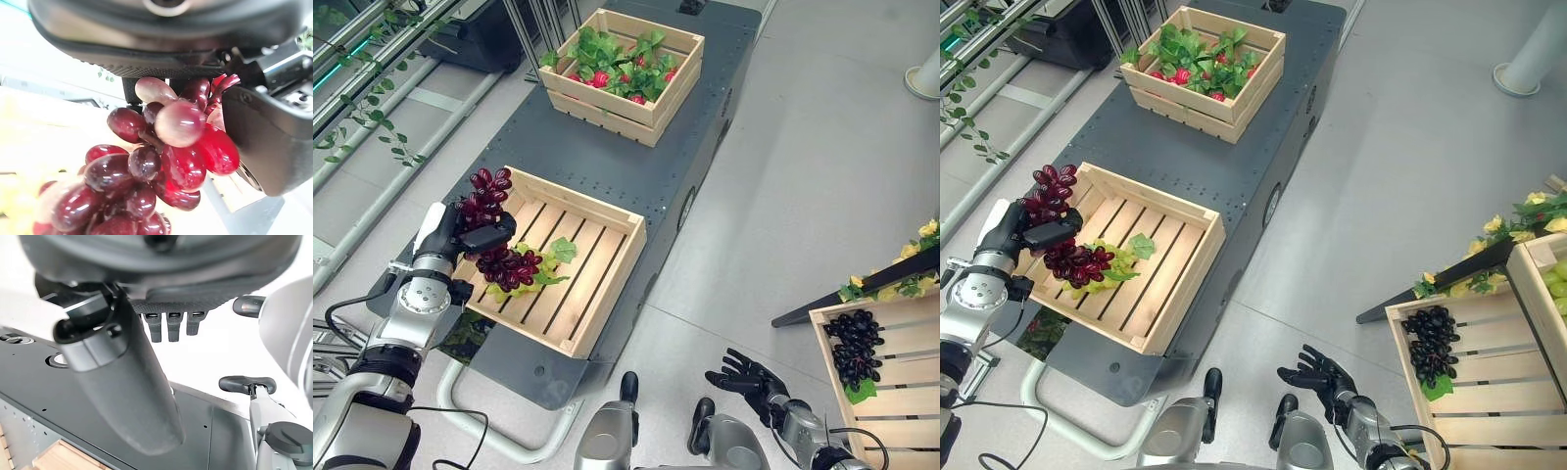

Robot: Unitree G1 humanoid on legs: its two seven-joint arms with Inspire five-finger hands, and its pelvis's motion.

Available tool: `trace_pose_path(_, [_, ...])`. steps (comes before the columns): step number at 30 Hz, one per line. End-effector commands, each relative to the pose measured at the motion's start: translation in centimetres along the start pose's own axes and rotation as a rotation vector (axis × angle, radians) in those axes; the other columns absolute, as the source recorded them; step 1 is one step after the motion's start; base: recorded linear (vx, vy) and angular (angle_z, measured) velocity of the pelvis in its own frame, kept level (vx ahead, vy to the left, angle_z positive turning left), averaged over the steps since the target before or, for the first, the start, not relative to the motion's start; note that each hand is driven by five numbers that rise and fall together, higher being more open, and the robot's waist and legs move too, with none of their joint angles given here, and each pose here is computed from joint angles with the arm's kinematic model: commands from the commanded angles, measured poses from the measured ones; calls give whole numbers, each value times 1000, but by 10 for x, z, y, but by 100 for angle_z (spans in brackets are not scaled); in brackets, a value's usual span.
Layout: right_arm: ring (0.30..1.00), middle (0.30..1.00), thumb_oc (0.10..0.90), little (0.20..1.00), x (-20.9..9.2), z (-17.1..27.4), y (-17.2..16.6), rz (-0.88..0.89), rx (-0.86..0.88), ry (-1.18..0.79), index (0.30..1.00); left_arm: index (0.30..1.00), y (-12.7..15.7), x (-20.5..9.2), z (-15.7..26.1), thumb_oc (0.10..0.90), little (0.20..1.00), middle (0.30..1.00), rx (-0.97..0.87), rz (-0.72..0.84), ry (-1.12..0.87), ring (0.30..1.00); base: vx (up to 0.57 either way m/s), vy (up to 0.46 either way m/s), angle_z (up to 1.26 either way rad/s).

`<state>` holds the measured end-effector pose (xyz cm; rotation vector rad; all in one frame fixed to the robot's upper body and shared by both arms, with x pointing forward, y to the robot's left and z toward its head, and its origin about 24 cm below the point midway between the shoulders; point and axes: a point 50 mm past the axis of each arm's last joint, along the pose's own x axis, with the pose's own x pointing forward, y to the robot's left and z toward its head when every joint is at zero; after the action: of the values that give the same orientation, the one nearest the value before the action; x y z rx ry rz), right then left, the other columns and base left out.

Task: Pick up the fruits from the basket on one side to the basket on the other side

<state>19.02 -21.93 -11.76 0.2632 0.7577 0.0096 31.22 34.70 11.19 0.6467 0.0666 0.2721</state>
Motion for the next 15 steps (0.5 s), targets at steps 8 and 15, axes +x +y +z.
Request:
trace_pose_path(8, [900, 900, 800, 900, -1, 77, 56, 112, 65, -453, 900, 300, 29, 6, 81, 400, 300, 300, -459, 155, -368, 300, 7, -25, -1])
trace_pose_path(15, [900, 900, 800, 900, -35, 163, 101, 110, -46, -926, 900, 300, 14, 4, 110, 400, 300, 300, -564, 47, -492, 300, -1, -31, -3])
